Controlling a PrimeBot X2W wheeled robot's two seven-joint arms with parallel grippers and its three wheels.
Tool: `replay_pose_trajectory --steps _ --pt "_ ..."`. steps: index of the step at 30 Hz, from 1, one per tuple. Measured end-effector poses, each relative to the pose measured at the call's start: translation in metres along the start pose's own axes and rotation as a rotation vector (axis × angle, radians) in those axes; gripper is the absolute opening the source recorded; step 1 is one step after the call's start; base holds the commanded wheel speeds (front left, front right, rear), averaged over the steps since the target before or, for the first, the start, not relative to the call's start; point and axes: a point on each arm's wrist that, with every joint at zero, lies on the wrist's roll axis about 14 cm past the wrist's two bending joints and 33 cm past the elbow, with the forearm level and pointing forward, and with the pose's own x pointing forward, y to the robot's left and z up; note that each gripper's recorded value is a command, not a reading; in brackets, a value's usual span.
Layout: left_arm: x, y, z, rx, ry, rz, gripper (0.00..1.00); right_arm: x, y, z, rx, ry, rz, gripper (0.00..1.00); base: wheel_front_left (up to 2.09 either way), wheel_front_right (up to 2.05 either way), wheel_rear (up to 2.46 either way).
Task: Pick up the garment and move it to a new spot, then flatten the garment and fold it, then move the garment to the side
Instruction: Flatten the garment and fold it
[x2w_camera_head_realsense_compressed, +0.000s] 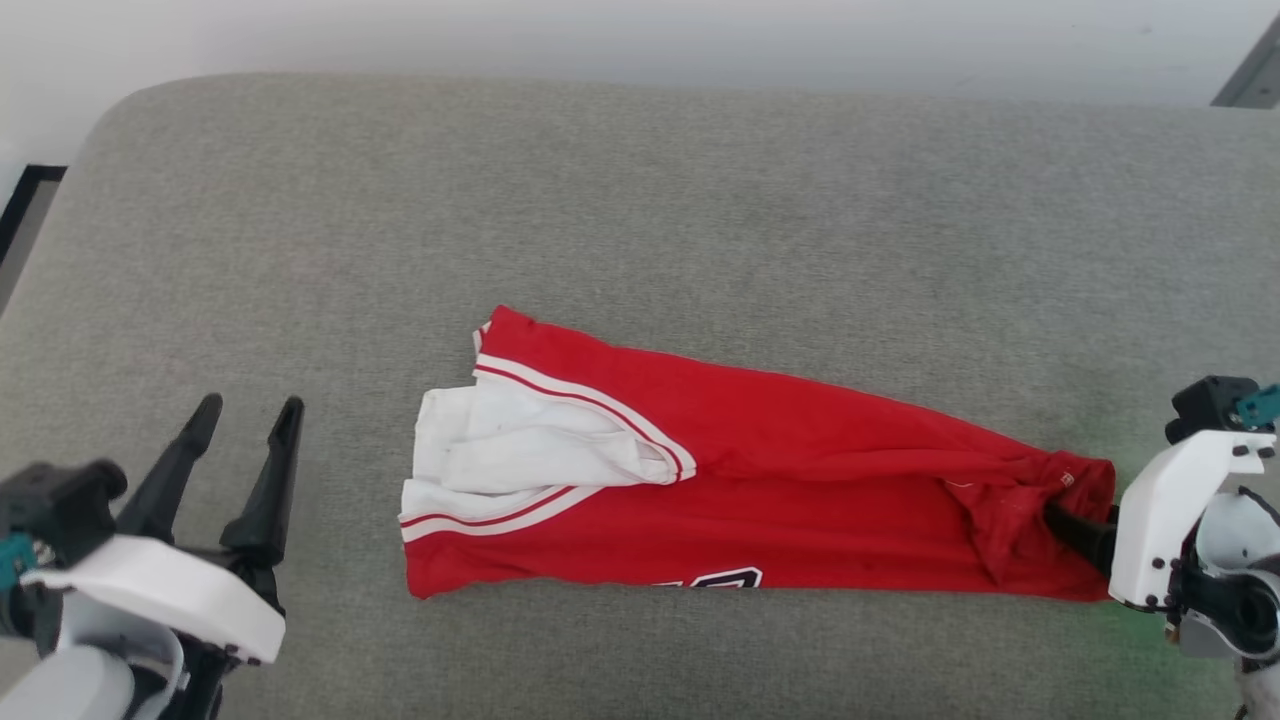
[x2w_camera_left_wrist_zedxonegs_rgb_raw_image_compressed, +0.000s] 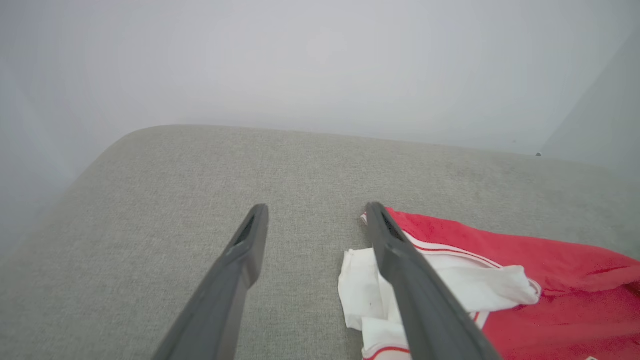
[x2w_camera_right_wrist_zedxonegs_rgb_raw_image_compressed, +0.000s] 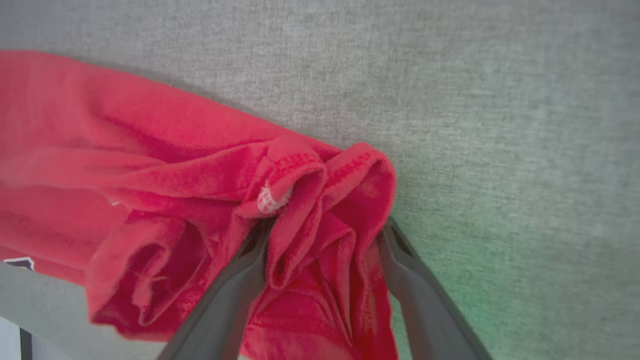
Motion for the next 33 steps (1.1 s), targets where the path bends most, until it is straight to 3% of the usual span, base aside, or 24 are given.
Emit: replay_pose_trajectory --steps 3,4,5,6,12,16,22,33 --pt "-0.009 0.008 -0.006 -0.014 -0.016 0.039 1.0 0.011 0.008 -0.004 -0.02 0.053 0.018 1.0 0.0 0.0 0.0" --pt "-0.012 0.01 -0.008 -0.02 -0.019 0.048 1.0 0.014 0.011 -0.006 -0.022 0.077 0.027 0.9 0.0 0.0 0.0" --pt "-0.014 0.013 -0.008 -0.015 -0.029 0.06 1.0 0.016 0.013 -0.006 -0.031 0.093 0.033 0.37 0.0 0.0 0.0" --pt "-0.016 0.015 -0.007 -0.017 -0.04 0.068 1.0 0.018 0.016 -0.006 -0.044 0.102 0.04 0.0 0.0 0.0 0.0" --pt "-0.032 0.026 -0.006 -0.031 -0.101 0.125 1.0 0.021 0.029 0.001 -0.023 0.106 0.095 0.0 0.0 0.0 0.0" --pt "-0.047 0.032 -0.012 -0.049 -0.122 0.156 1.0 0.008 0.018 0.017 -0.017 0.056 0.083 0.0 0.0 0.0 0.0" --pt "-0.053 0.032 -0.016 -0.063 -0.147 0.17 1.0 -0.017 -0.025 0.035 0.03 -0.024 -0.007 0.0 0.0 0.0 0.0" --pt "-0.041 0.016 -0.014 -0.105 -0.197 0.128 1.0 -0.071 -0.123 0.047 0.112 -0.111 -0.281 0.0 0.0 0.0 0.0"
